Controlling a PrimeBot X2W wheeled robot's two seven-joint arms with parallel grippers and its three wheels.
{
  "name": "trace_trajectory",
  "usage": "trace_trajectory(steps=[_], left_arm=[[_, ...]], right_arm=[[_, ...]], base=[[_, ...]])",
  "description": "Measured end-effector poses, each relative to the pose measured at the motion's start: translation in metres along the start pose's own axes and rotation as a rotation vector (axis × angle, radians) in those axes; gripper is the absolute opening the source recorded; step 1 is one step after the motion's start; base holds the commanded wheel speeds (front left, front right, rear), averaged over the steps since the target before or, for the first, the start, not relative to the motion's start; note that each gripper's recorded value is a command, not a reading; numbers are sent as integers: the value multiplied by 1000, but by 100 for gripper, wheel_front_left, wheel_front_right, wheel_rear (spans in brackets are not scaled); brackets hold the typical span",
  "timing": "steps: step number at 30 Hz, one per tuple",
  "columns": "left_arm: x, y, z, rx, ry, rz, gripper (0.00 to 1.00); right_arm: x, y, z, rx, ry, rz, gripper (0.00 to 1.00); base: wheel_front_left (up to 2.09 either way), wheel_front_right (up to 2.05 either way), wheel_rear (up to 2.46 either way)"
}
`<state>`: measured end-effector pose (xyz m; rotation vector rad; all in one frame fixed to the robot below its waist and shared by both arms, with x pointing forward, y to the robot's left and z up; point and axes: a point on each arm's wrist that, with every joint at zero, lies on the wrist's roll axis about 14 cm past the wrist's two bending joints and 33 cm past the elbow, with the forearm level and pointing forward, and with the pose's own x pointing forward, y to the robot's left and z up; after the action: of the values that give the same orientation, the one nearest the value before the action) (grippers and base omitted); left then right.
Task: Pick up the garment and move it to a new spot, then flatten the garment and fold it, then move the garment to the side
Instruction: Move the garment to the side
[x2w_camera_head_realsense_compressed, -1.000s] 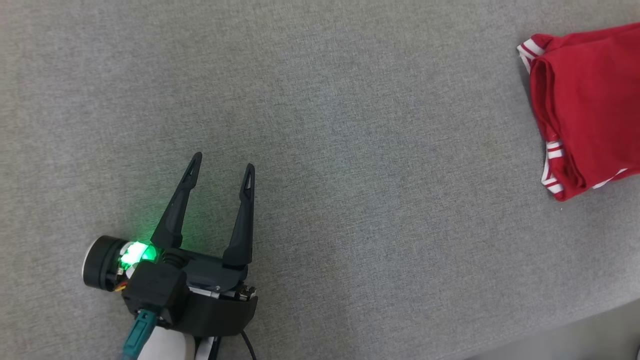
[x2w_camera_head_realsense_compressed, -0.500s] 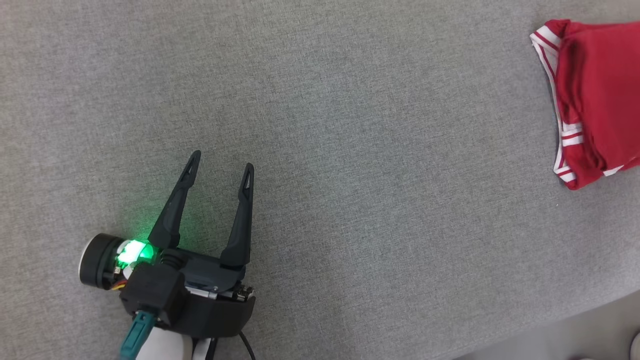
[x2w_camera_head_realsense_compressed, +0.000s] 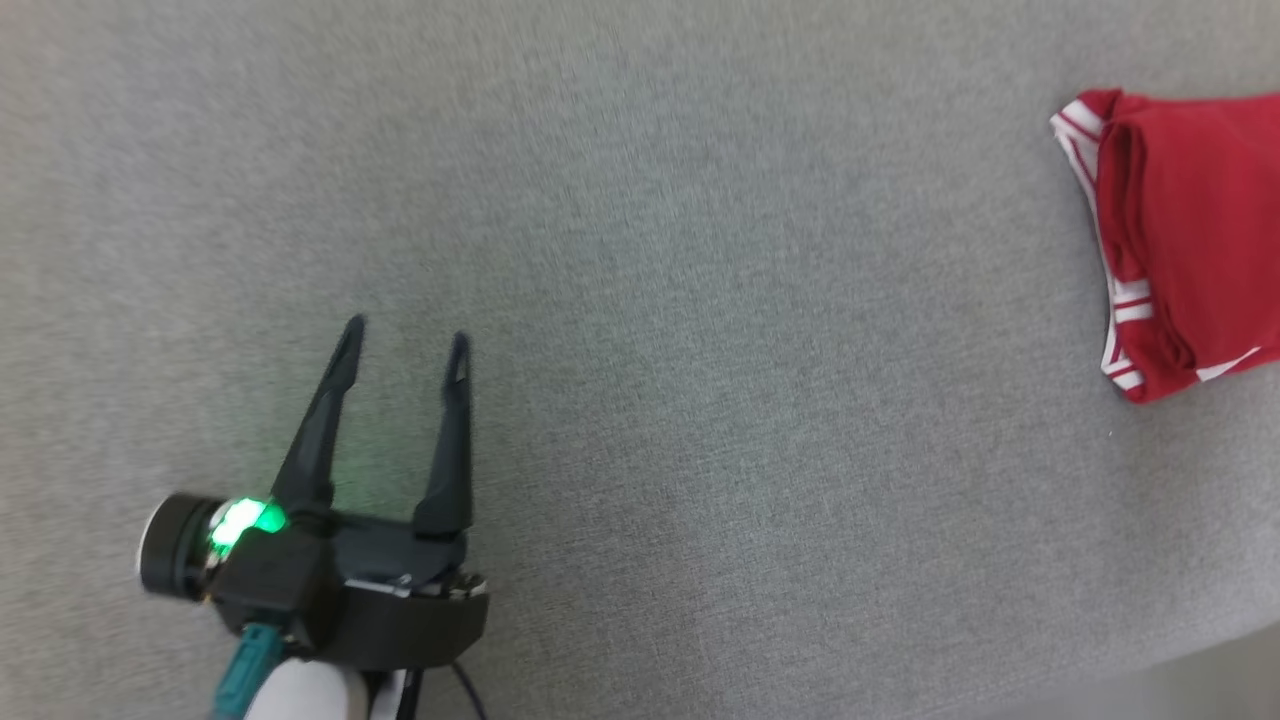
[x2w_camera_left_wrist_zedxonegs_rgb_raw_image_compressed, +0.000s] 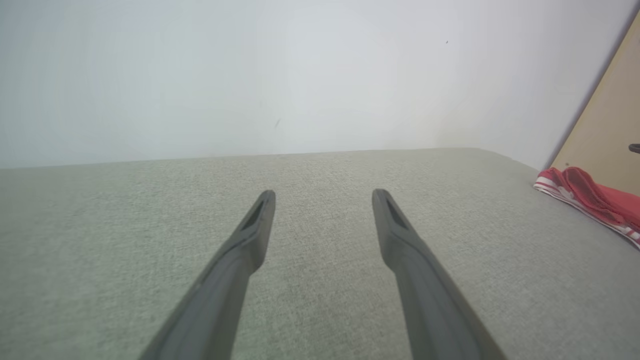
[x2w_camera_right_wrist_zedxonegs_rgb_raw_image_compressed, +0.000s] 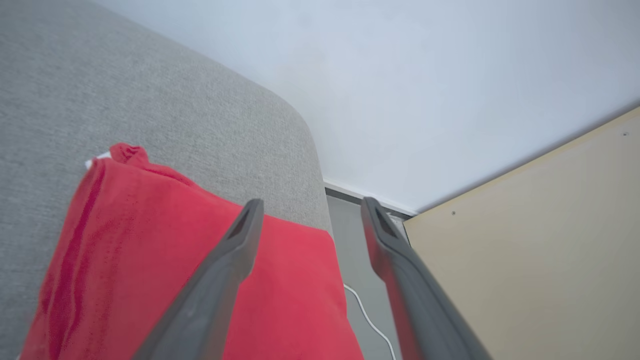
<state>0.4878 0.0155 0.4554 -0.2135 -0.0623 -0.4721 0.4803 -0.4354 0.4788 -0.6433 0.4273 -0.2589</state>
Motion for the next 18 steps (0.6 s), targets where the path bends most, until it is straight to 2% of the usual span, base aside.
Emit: trace_trajectory(steps=[5,12,18], left_arm=[[-23,22,15,20,3,110,100],[-66,49,48,56,-26,269,100],[-103,51,65,62,-32,320,100]], right_arm=[[-21,19,22,56,-117,62,100],[-65,22,50,156,-245,85,100],[-108,42,68,249,-343,125,100]], base=[[0,0,0],[0,0,0],[0,0,0]])
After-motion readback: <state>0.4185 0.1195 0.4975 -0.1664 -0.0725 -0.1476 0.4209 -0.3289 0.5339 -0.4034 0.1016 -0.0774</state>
